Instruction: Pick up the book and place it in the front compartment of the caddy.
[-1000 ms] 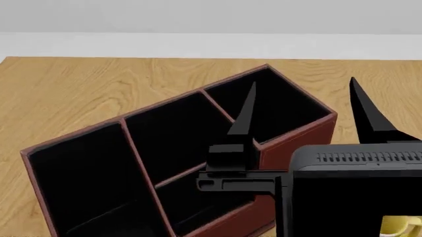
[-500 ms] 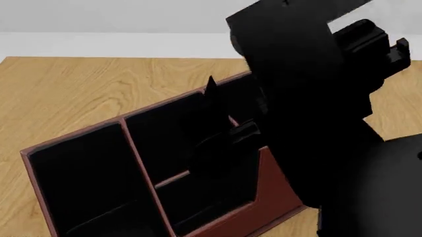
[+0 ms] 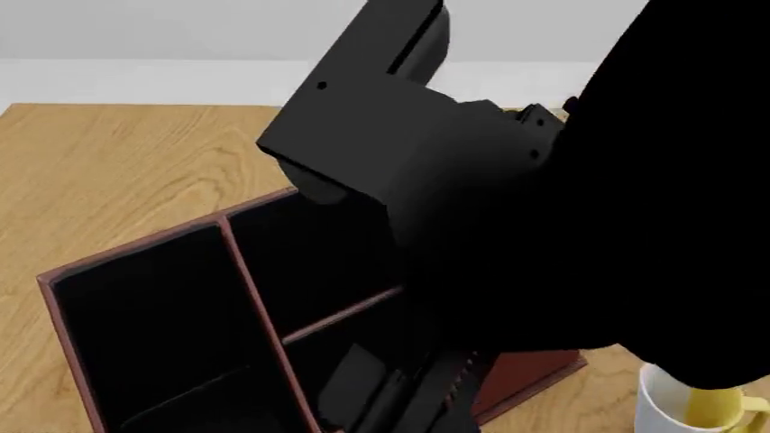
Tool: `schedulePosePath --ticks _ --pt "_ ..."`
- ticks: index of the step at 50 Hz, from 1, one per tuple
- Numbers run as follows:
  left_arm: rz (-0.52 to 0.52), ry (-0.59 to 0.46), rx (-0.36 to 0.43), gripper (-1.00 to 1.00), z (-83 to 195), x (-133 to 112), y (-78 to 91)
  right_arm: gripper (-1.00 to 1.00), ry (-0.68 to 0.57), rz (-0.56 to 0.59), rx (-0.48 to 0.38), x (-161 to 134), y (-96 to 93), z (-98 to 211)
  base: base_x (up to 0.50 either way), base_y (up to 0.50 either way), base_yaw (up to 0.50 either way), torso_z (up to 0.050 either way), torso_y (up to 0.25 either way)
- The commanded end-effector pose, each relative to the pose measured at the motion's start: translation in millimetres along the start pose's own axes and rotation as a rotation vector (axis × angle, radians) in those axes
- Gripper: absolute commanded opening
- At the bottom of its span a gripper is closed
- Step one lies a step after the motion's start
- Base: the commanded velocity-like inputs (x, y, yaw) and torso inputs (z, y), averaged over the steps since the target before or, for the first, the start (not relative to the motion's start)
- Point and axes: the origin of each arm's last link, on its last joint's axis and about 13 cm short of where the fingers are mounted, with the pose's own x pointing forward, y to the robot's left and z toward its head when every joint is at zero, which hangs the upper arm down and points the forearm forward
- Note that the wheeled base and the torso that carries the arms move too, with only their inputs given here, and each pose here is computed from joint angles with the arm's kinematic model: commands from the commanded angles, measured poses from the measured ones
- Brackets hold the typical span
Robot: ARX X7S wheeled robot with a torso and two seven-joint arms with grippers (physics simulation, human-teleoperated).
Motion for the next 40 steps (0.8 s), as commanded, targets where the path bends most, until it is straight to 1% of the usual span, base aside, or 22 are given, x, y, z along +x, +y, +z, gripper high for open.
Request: schedulePosePath --ticks 1,11,13,15,23,29,40 --pt "-0.007 0.001 -0.014 1.00 -2 1 -0.1 1.00 0.166 0.140 -0.027 5 -3.7 4 0.00 0.00 0.00 0.000 0.000" --pt "-0.007 -0.007 -0.020 1.00 1 -1 0.6 1.00 0.238 0.210 -0.042 20 1.7 -8 0.00 0.00 0.00 0.000 0.000" --pt "-0.006 -0.007 -0.020 1.00 1 -1 0.8 1.00 0.232 0.214 -0.036 22 1.6 -8 0.00 0.00 0.00 0.000 0.000" --pt "-0.005 -0.006 -0.020 1.00 0 0 0.9 1.00 0.271 0.223 -0.052 25 2.5 -11 0.00 0.00 0.00 0.000 0.000" --pt "-0.010 -0.005 -0.020 1.00 0 0 0.0 1.00 0.279 0.254 -0.047 40 3.6 -15 0.00 0.00 0.00 0.000 0.000" --pt "-0.008 -0.007 -0.019 1.00 1 -1 0.3 1.00 0.266 0.255 -0.047 51 0.7 -16 0.00 0.00 0.00 0.000 0.000" --pt "-0.011 -0.008 -0.019 1.00 2 -1 -0.4 1.00 0.305 0.277 -0.062 89 -1.4 -23 0.00 0.00 0.00 0.000 0.000"
